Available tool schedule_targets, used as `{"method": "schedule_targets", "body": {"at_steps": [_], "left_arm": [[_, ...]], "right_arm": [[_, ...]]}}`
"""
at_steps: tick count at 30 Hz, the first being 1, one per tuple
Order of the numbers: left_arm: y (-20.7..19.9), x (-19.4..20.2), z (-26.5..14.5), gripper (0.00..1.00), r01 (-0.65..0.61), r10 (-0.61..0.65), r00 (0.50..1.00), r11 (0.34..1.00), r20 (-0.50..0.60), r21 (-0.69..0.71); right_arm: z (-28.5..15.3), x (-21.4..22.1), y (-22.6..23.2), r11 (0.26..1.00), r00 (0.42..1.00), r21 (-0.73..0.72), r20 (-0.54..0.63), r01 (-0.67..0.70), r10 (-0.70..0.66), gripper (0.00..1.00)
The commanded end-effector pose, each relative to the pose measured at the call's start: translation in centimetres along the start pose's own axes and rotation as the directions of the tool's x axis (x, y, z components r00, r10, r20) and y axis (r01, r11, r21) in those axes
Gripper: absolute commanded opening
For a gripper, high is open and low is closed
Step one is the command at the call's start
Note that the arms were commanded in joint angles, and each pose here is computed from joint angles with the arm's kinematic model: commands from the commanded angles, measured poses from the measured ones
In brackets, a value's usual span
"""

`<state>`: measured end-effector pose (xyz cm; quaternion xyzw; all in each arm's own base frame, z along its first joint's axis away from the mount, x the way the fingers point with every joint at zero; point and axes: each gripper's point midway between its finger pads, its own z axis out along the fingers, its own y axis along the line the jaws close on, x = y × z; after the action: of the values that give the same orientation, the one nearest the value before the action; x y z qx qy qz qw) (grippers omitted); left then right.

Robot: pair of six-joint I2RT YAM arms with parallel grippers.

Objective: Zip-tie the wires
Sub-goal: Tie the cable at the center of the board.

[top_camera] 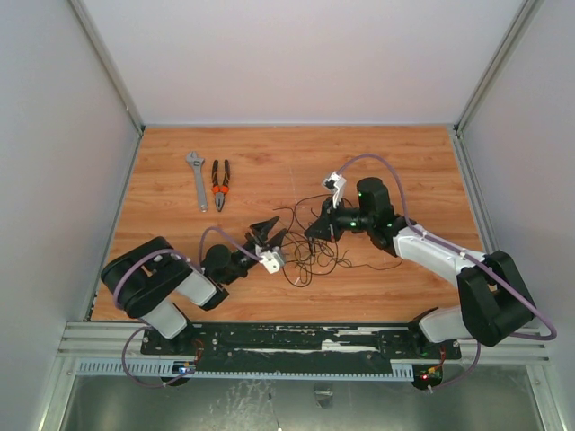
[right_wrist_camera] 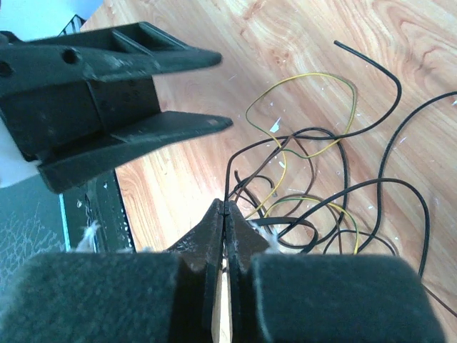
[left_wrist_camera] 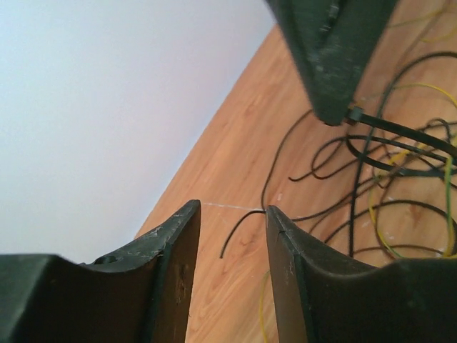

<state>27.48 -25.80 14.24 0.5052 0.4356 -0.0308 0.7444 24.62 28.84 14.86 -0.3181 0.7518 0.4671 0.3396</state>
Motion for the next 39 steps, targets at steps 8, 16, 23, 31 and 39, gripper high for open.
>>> {"method": "schedule_targets", "body": {"at_steps": [8, 16, 23, 31, 39], "left_arm": [[13.1, -7.5, -4.4, 0.68, 0.398, -0.252, 0.906, 0.784, 0.341, -0.477], [13.9, -8.7, -3.9, 0.85, 0.598, -0.461, 0.797, 0.693, 0.39, -0.402], [9.7, -8.1, -3.5, 0.76, 0.787, -0.758, 0.613, 0.564, 0.223, -0.249], [4.3, -7.3, -2.8, 0.71, 0.862, -0.864, 0.492, 0.467, 0.105, -0.195], [1.1, -5.9, -0.3, 0.7, 0.895, -0.925, 0.377, 0.35, 0.048, -0.278]], "right_arm": [[-0.9, -2.5, -0.9, 0.988, 0.985, 0.132, 0.162, -0.084, 0.063, 0.0], [-1.1, -2.7, -1.7, 0.971, 0.97, 0.186, 0.218, -0.15, 0.108, 0.0], [-1.0, -3.5, -2.0, 0.94, 0.94, 0.242, 0.302, -0.24, 0.162, 0.0], [-1.3, -3.0, -2.3, 0.896, 0.911, 0.288, 0.341, -0.336, 0.232, 0.0], [-1.7, -2.1, -2.4, 0.856, 0.875, 0.297, 0.38, -0.424, 0.301, 0.0]]}}
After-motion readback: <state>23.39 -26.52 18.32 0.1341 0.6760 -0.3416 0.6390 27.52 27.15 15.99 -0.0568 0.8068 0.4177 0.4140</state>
